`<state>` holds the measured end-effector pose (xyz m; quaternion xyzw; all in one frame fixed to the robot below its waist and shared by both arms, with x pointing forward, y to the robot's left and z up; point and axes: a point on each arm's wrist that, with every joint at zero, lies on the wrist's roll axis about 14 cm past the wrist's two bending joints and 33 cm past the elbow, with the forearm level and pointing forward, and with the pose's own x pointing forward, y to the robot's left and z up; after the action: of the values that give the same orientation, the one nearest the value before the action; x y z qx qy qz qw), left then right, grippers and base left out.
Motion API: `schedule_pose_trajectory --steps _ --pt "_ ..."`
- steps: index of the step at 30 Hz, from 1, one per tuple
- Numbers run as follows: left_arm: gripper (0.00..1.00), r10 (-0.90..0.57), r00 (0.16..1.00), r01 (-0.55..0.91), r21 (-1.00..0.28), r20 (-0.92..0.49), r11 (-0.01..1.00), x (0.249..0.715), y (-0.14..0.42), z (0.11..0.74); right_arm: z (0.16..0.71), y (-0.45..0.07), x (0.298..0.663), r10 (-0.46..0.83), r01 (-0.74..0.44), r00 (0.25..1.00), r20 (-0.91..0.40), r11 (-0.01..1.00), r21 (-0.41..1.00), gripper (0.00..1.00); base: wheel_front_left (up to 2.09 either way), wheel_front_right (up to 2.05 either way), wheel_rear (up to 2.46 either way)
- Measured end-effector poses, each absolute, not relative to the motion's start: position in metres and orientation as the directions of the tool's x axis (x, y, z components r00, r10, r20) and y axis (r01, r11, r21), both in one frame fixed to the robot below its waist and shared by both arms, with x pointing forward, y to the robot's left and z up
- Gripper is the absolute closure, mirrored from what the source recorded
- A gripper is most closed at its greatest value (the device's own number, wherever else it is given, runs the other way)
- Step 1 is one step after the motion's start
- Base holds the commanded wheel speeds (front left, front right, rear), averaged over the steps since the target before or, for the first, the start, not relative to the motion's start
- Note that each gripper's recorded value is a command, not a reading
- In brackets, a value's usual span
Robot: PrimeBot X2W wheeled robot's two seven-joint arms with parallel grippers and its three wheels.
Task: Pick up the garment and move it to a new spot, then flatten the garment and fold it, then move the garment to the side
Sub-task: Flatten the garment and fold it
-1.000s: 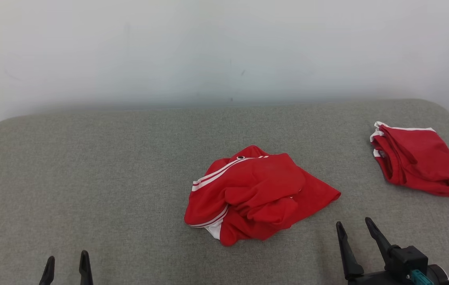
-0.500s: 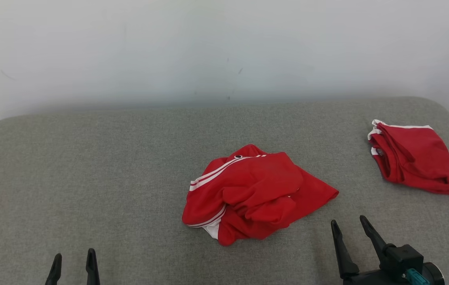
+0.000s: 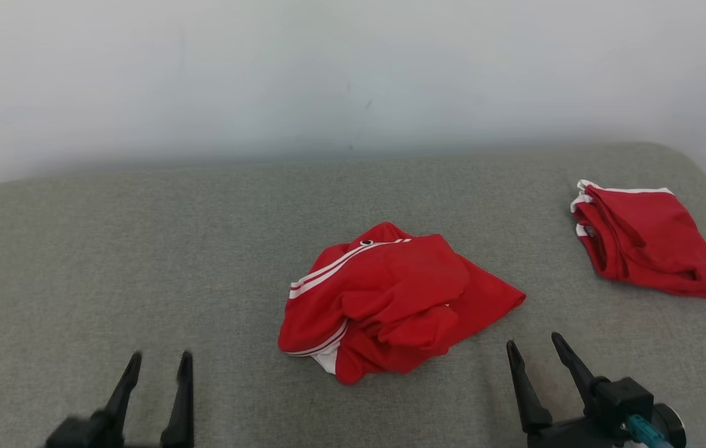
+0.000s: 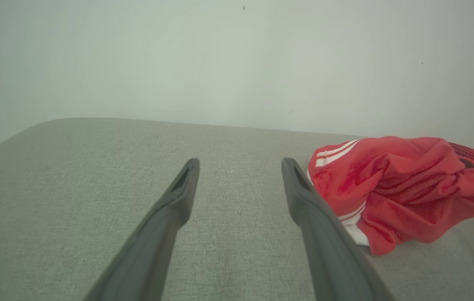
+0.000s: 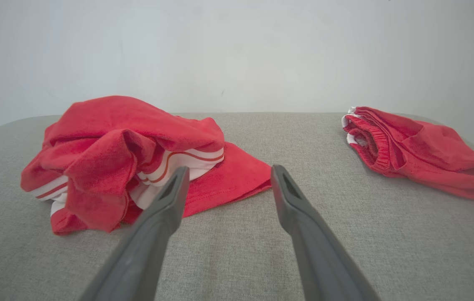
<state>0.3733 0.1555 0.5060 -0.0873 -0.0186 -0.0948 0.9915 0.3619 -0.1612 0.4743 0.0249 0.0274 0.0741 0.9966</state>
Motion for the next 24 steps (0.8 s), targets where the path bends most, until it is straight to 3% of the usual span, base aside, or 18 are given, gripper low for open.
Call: schedule_pose_trajectory --steps 8,15,24 --pt "0.00 -0.379 0.924 0.375 -0.076 -0.048 0.924 0.428 0.111 0.516 0.483 -0.169 0.363 0.128 -0.126 0.991 -0.030 0.991 0.050 0.00 0.00 0.00 0.00" --pt "0.00 -0.556 0.805 0.568 -0.002 -0.205 0.823 0.464 0.043 0.513 0.481 -0.193 0.353 0.052 -0.050 0.998 -0.040 0.997 0.054 0.00 0.00 0.00 0.00" --pt "0.00 -0.625 0.672 0.693 0.039 -0.397 0.720 0.502 -0.023 0.501 0.473 -0.228 0.333 -0.074 0.078 0.995 -0.065 0.995 0.059 0.00 0.00 0.00 0.00"
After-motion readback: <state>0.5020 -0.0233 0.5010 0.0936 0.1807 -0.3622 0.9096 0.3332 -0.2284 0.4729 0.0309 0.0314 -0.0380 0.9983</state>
